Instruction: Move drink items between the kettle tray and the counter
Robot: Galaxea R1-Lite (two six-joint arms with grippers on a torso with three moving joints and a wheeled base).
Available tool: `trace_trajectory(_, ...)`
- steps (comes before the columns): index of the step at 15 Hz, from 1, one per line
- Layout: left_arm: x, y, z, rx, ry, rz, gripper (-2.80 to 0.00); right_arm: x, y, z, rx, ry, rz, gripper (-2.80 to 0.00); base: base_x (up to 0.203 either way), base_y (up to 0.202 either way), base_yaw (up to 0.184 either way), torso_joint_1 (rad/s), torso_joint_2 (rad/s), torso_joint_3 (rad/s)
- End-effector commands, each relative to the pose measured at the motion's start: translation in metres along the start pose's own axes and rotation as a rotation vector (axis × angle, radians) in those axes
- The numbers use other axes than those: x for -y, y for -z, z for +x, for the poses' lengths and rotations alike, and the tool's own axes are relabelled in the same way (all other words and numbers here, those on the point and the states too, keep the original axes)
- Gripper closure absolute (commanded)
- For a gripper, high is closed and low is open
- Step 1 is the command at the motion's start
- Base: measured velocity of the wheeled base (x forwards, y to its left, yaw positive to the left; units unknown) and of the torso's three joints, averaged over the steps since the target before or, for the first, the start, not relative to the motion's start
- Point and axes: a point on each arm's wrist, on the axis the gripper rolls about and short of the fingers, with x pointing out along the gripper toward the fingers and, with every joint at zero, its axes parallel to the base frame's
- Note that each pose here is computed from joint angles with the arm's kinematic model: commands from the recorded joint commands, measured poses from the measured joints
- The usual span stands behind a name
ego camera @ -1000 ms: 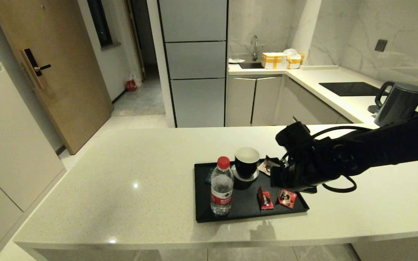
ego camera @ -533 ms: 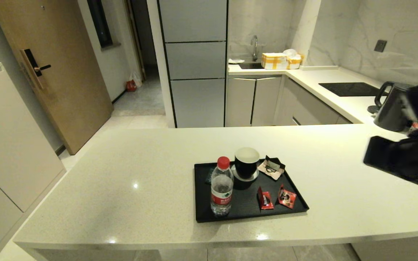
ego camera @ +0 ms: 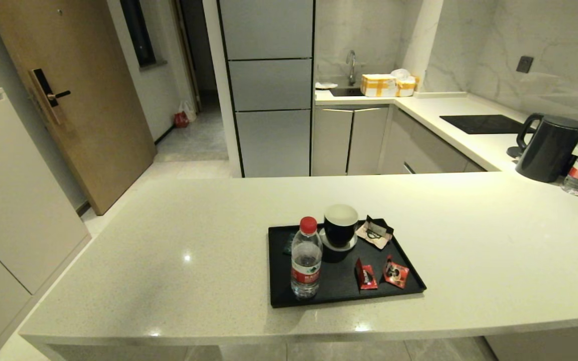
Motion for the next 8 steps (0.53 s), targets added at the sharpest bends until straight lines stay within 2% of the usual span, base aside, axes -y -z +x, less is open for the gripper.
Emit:
trace_trajectory(1, 0.000, 0.000, 0.000, 0.000, -0.001, 0.000, 0.00, 0.049, 0.055, -0.021, 0.161, -0.069, 0.078, 0.00, 0.000, 0.000, 0.000, 0.000, 0.00, 0.000)
trace_trajectory(2, 0.000, 0.000, 0.000, 0.000, -0.001, 0.000, 0.00, 0.051, 0.060, -0.021, 0.203, -0.113, 0.069, 0.00, 0.000, 0.000, 0.000, 0.000, 0.00, 0.000)
trace_trajectory(4, 0.000, 0.000, 0.000, 0.000, -0.001, 0.000, 0.00, 0.035, 0.048, -0.017, 0.337, -0.321, 0.026, 0.00, 0.000, 0.000, 0.000, 0.000, 0.00, 0.000)
trace_trajectory(5, 0.000, 0.000, 0.000, 0.000, -0.001, 0.000, 0.00, 0.025, 0.048, -0.008, 0.376, -0.422, -0.061, 0.00, 0.000, 0.000, 0.000, 0.000, 0.00, 0.000)
trace_trajectory(7, 0.000, 0.000, 0.000, 0.000, -0.001, 0.000, 0.00, 0.014, 0.055, 0.011, 0.419, -0.510, -0.204, 0.00, 0.000, 0.000, 0.000, 0.000, 0.00, 0.000)
trace_trajectory(8, 0.000, 0.000, 0.000, 0.000, -0.001, 0.000, 0.00, 0.012, 0.056, 0.014, 0.441, -0.542, -0.247, 0.00, 0.000, 0.000, 0.000, 0.000, 0.00, 0.000)
